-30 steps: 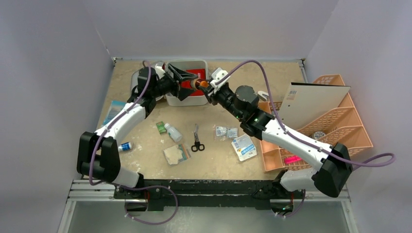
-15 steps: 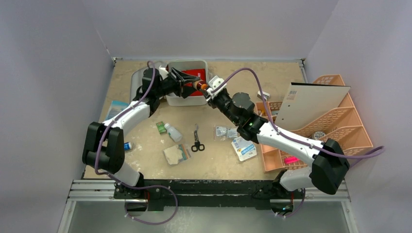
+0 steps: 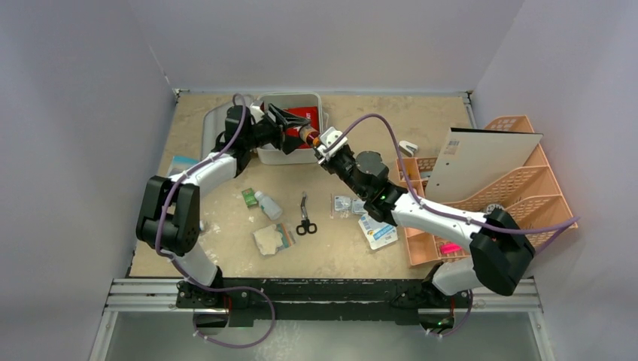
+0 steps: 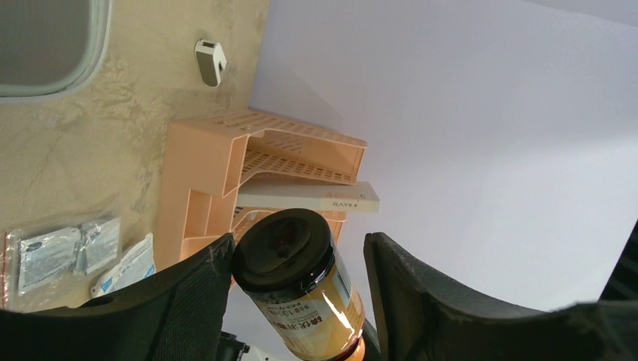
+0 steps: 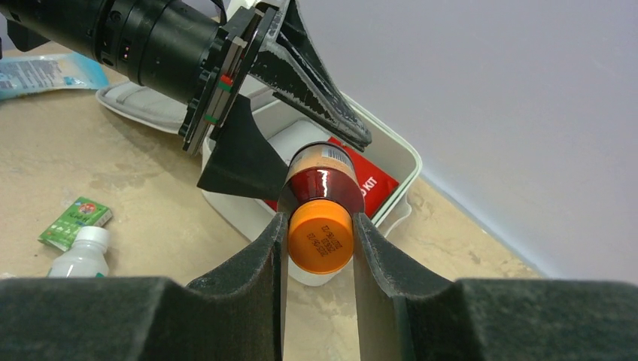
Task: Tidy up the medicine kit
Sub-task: Pick up the pill bottle at the center of the board.
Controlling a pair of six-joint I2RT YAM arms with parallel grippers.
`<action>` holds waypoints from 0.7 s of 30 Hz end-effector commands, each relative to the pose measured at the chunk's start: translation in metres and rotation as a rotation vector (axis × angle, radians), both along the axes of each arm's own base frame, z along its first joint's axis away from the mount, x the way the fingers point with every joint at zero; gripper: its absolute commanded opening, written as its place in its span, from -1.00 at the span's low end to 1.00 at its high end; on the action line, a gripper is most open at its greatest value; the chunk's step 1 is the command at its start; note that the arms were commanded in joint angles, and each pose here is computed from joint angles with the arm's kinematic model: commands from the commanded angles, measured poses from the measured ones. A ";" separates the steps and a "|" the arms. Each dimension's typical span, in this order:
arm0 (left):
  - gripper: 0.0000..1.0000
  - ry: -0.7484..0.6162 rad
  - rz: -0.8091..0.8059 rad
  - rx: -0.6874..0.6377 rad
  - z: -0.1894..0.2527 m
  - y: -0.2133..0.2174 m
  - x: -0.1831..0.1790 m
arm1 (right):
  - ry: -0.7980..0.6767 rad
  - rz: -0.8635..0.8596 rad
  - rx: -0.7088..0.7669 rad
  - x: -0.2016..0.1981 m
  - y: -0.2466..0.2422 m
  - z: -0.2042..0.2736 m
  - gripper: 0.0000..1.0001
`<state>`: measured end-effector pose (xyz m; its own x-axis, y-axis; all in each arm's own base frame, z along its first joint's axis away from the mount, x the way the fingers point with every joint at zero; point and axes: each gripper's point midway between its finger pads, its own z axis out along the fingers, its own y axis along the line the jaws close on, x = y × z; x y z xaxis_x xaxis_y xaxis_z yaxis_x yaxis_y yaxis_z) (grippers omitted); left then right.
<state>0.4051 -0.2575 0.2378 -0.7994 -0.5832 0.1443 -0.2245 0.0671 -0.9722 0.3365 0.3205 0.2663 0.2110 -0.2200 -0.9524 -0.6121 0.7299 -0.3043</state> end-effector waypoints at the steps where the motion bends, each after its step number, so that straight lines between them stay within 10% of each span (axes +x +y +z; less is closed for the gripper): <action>1: 0.24 -0.130 0.006 -0.113 0.062 0.001 -0.004 | -0.067 0.031 -0.034 -0.001 0.008 -0.003 -0.81; 12: 0.28 -0.026 -0.008 -0.213 0.059 -0.007 -0.004 | -0.208 0.112 -0.158 -0.005 0.021 -0.011 -0.81; 21: -0.27 -0.023 0.004 -0.283 0.051 -0.007 0.002 | -0.266 0.127 -0.329 0.001 0.025 -0.023 -0.80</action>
